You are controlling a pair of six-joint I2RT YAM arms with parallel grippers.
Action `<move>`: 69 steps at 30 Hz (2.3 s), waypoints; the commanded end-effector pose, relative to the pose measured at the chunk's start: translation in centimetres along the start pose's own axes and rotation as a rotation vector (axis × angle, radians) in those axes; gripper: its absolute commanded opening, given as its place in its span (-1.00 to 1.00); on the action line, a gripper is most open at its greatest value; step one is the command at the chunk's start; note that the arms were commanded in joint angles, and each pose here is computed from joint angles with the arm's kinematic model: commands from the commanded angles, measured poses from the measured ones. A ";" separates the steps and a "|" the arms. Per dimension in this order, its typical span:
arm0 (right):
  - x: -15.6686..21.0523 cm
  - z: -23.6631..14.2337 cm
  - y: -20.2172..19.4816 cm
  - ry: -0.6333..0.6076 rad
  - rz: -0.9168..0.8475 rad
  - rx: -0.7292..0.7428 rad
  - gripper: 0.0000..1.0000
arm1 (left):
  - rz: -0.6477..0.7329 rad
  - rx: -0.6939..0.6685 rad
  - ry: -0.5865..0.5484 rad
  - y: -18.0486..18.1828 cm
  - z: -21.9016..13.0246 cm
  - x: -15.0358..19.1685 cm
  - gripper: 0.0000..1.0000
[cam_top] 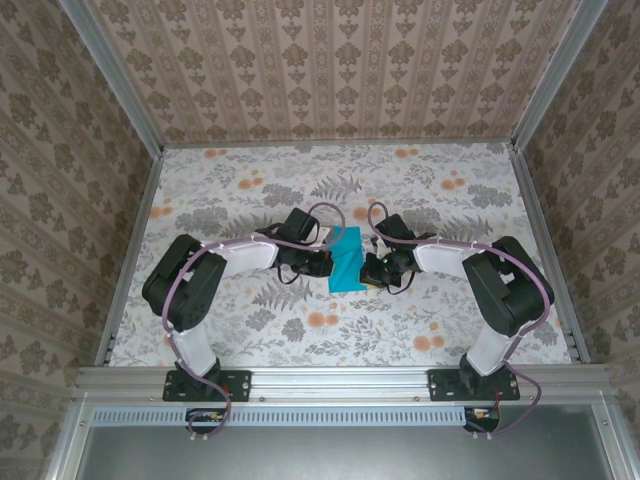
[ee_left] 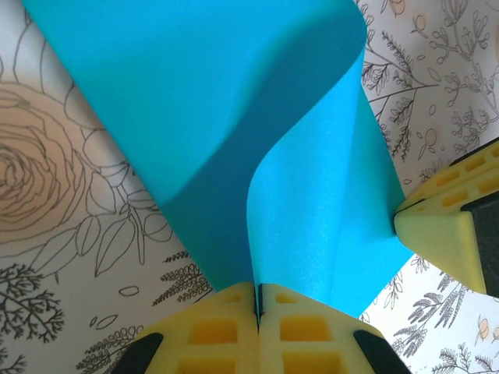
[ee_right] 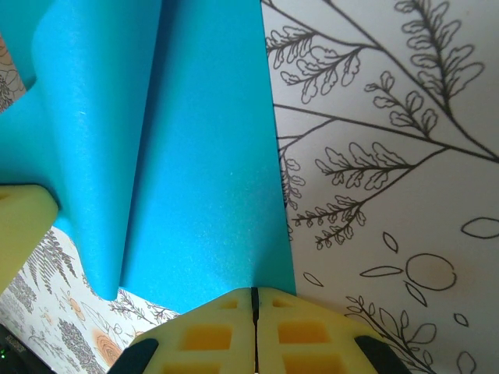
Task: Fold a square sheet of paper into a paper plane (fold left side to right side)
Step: Fold the triangle a second time at the center of the table.
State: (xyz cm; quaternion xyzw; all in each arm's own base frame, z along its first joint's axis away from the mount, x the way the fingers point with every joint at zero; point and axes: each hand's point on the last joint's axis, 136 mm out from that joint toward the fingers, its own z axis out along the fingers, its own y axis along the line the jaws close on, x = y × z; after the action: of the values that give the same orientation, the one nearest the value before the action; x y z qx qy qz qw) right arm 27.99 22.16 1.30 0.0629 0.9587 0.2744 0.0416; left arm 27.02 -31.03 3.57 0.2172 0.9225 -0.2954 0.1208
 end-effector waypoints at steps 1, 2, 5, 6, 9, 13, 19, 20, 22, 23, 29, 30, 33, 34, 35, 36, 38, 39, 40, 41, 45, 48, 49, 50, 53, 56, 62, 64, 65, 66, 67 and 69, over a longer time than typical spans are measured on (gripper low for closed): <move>2.3 1.1 -2.6 0.086 0.029 0.104 -0.85 | 0.026 -0.010 -0.008 0.2 0.0 -0.9 -0.90; 2.3 1.1 -2.7 0.087 0.029 0.106 -0.85 | 0.028 -0.010 -0.006 0.2 0.1 -0.8 -0.90; 2.4 1.1 -2.7 0.088 0.029 0.107 -0.85 | 0.027 -0.014 -0.004 0.4 0.2 -0.8 -0.90; 2.4 1.1 -2.7 0.088 0.029 0.108 -0.85 | 0.028 -0.016 -0.002 0.4 0.3 -0.8 -0.90; 2.4 1.2 -2.7 0.089 0.028 0.108 -0.85 | 0.029 -0.021 0.002 0.5 0.4 -0.8 -0.90; 2.4 1.2 -2.7 0.092 0.027 0.107 -0.85 | 0.030 -0.022 0.001 0.6 0.6 -1.0 -0.90; 2.4 1.2 -2.7 0.094 0.025 0.109 -0.85 | 0.029 -0.022 0.002 0.7 0.8 -1.2 -0.89; 2.5 1.2 -2.8 0.096 0.025 0.111 -0.85 | 0.030 -0.021 0.001 0.7 0.8 -1.2 -0.89; 2.5 1.2 -2.7 0.096 0.024 0.111 -0.85 | 0.032 -0.022 0.003 0.7 0.9 -1.2 -0.89; 2.6 1.2 -2.8 0.097 0.025 0.112 -0.85 | 0.029 -0.024 0.005 0.8 0.9 -1.1 -0.90; 2.5 1.3 -2.8 0.098 0.024 0.112 -0.85 | 0.031 -0.029 0.003 0.9 0.9 -1.1 -0.89; 2.6 1.3 -2.8 0.100 0.026 0.114 -0.85 | 0.032 -0.030 0.001 0.9 0.9 -1.2 -0.89; 2.7 1.3 -3.0 0.104 0.027 0.118 -0.85 | 0.039 -0.028 -0.008 0.7 0.6 -1.4 -0.90; 2.6 1.3 -2.9 0.103 0.028 0.117 -0.85 | 0.041 -0.029 -0.011 0.7 0.6 -1.4 -0.89; 2.7 1.3 -2.9 0.105 0.028 0.117 -0.85 | 0.045 -0.030 -0.016 0.7 0.5 -1.6 -0.90; 2.6 1.4 -3.0 0.105 0.028 0.118 -0.85 | 0.047 -0.031 -0.018 0.6 0.4 -1.6 -0.90; 2.7 1.3 -3.0 0.108 0.028 0.120 -0.85 | 0.054 -0.032 -0.023 0.6 0.2 -1.7 -0.90; 2.7 1.4 -3.0 0.109 0.028 0.120 -0.85 | 0.056 -0.033 -0.027 0.5 0.1 -1.8 -0.90; 2.7 1.4 -3.0 0.107 0.028 0.121 -0.85 | 0.059 -0.031 -0.030 0.4 0.0 -1.8 -0.90; 2.7 1.4 -3.0 0.108 0.028 0.122 -0.85 | 0.060 -0.034 -0.029 0.5 0.0 -1.8 -0.90; 2.7 1.4 -3.0 0.110 0.028 0.124 -0.85 | 0.062 -0.035 -0.028 0.5 0.0 -1.8 -0.90; 2.6 1.3 -3.0 0.109 0.026 0.124 -0.85 | 0.063 -0.035 -0.032 0.5 0.0 -1.9 -0.89; 2.7 1.4 -3.1 0.111 0.027 0.125 -0.85 | 0.064 -0.036 -0.031 0.5 0.0 -1.9 -0.89; 2.7 1.4 -3.1 0.112 0.027 0.125 -0.85 | 0.064 -0.036 -0.033 0.5 0.0 -2.0 -0.89; 2.7 1.4 -3.0 0.111 0.025 0.123 -0.85 | 0.063 -0.035 -0.028 0.6 0.3 -2.0 -0.89; 2.7 1.3 -3.0 0.113 0.024 0.123 -0.85 | 0.060 -0.033 -0.018 0.7 0.6 -1.8 -0.89; 2.7 1.3 -2.9 0.114 0.021 0.122 -0.85 | 0.059 -0.035 -0.004 0.8 0.9 -1.4 -0.89; 2.6 1.2 -2.8 0.112 0.018 0.122 -0.85 | 0.058 -0.037 0.005 1.0 1.0 -1.2 -0.89; 2.6 1.2 -2.8 0.114 0.016 0.121 -0.85 | 0.056 -0.038 0.009 1.0 1.1 -1.1 -0.89; 2.6 1.3 -2.8 0.114 0.017 0.122 -0.85 | 0.055 -0.039 0.012 1.1 1.2 -0.9 -0.89; 2.6 1.2 -2.8 0.114 0.017 0.120 -0.85 | 0.055 -0.040 0.016 1.1 1.3 -0.8 -0.89; 2.6 1.2 -2.8 0.113 0.016 0.119 -0.85 | 0.057 -0.042 0.023 1.1 1.4 -0.6 -0.89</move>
State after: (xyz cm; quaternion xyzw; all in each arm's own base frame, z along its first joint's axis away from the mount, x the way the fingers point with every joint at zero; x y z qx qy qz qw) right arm 28.01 22.18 1.27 0.0525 0.9611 0.2687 0.0363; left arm 28.01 -31.32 2.56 0.2325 0.9233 -0.2787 0.1258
